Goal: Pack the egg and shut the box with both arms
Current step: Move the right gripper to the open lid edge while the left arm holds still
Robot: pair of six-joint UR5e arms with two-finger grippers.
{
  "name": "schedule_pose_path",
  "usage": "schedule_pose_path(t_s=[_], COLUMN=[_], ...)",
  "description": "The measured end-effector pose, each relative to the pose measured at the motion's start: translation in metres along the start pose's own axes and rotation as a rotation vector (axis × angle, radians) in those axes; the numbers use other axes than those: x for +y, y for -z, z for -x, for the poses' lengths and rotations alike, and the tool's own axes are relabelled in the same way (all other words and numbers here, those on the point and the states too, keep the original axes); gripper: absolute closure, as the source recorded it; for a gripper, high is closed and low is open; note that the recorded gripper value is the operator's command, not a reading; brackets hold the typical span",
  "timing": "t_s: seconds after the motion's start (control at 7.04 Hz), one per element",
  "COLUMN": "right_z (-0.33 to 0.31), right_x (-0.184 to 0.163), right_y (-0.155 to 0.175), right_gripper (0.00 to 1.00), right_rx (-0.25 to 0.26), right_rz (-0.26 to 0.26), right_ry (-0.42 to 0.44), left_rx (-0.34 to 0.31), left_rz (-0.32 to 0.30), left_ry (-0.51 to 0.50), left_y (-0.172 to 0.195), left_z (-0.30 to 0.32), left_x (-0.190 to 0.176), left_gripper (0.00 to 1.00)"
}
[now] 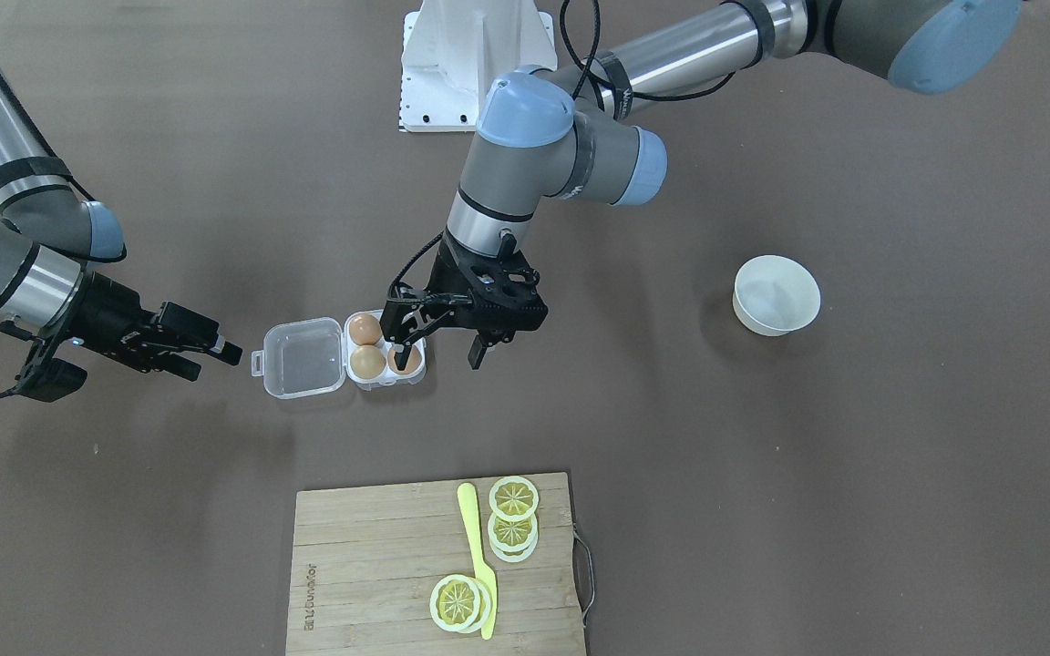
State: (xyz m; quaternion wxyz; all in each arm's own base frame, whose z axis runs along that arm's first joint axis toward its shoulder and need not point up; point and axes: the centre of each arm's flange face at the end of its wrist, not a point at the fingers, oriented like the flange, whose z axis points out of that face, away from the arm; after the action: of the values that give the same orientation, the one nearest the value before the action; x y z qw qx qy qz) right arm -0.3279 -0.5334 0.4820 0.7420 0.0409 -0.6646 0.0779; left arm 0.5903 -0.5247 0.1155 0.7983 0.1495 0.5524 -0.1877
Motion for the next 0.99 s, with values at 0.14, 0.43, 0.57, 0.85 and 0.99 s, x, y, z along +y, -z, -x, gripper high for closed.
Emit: schedule_pose_path(t_s=[0.14,0.43,0.57,0.85,0.99], right_z=[-0.001,0.001,-0.001,-0.005,-0.003], right_x=[0.003,0.009,0.013,0.017,0.018], right_y=[-0.003,-0.013,-0.019,-0.025,-0.028], right_gripper=[0.0,0.02,0.14,0.09,0.09], right_rx=[-0.019,-0.03,-0.026,-0.018,-0.02], right_rz=[0.006,0.021,0.031,0.043,0.047], right_ry=[-0.025,-0.047,-0.052,-0.06,-0.057], left_rx=[0.0,-0.001,-0.001,-0.001,-0.002], left_rz=[0.0,0.0,0.0,0.0,0.0], left_ry=[0.0,0.0,0.0,0.0,0.0], left_y=[0.0,0.0,0.0,-0.001,-0.001], left_z=[0.0,0.001,0.001,0.001,0.001], left_x=[0.0,0.0,0.0,0.0,0.0], left_gripper=[0.06,0.06,0.06,0.06,0.06])
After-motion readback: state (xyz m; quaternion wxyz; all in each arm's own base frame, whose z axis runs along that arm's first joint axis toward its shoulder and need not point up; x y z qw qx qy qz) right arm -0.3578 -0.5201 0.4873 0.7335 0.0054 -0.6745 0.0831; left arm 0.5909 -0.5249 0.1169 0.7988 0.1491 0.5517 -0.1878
